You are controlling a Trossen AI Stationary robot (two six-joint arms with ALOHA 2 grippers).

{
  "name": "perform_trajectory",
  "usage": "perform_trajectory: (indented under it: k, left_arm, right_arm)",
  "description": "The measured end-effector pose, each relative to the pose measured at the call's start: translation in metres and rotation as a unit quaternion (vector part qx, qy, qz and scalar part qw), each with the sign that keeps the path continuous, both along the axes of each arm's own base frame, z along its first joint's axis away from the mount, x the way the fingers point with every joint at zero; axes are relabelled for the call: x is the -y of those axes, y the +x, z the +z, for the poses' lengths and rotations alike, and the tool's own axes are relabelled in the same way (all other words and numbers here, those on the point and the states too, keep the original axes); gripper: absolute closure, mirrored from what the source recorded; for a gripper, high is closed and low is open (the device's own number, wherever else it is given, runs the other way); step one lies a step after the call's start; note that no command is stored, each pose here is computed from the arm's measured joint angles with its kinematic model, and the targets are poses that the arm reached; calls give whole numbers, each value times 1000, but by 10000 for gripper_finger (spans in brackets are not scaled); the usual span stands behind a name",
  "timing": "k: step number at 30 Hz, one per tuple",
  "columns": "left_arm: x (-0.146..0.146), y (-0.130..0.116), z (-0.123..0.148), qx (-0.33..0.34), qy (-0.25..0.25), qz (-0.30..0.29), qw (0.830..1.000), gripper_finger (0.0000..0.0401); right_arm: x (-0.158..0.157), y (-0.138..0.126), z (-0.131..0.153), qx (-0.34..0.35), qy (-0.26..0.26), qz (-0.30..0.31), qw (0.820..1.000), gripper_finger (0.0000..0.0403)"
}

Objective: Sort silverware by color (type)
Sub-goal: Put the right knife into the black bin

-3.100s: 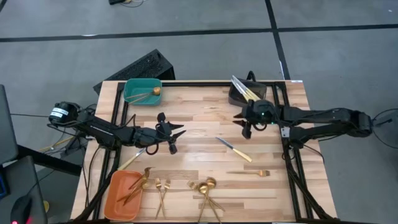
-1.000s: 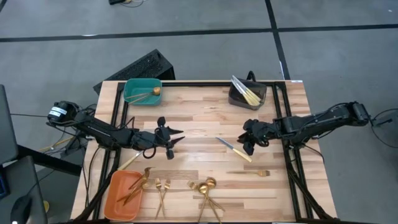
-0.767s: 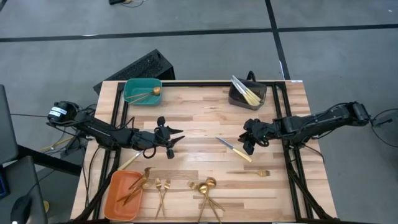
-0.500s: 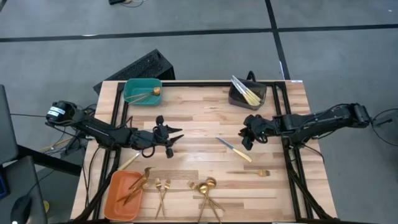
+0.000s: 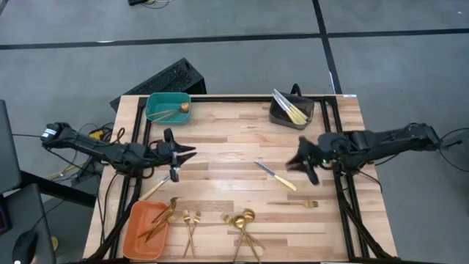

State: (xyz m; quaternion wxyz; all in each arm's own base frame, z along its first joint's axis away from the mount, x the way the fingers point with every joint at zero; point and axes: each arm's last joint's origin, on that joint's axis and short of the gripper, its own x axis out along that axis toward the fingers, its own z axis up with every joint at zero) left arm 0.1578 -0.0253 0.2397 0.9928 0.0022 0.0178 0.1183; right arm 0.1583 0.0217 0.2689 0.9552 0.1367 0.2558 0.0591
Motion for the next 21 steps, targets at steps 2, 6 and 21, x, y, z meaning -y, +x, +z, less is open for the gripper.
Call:
perform_trajectory:
  k: [2, 6, 21]
  left_arm:
    - [-1, -2, -3, 5, -14, 8, 1000, 339]
    - [0, -4, -9, 0, -23, 8, 1000, 347]
    - [7, 15, -42, -88, -64, 12, 994, 350]
  right_arm:
    - [-10, -1, 1, 6, -2, 57, 998, 285]
    - [-16, -2, -1, 10, -43, 93, 995, 285]
    - [-24, 37, -93, -229, 1, -208, 951, 285]
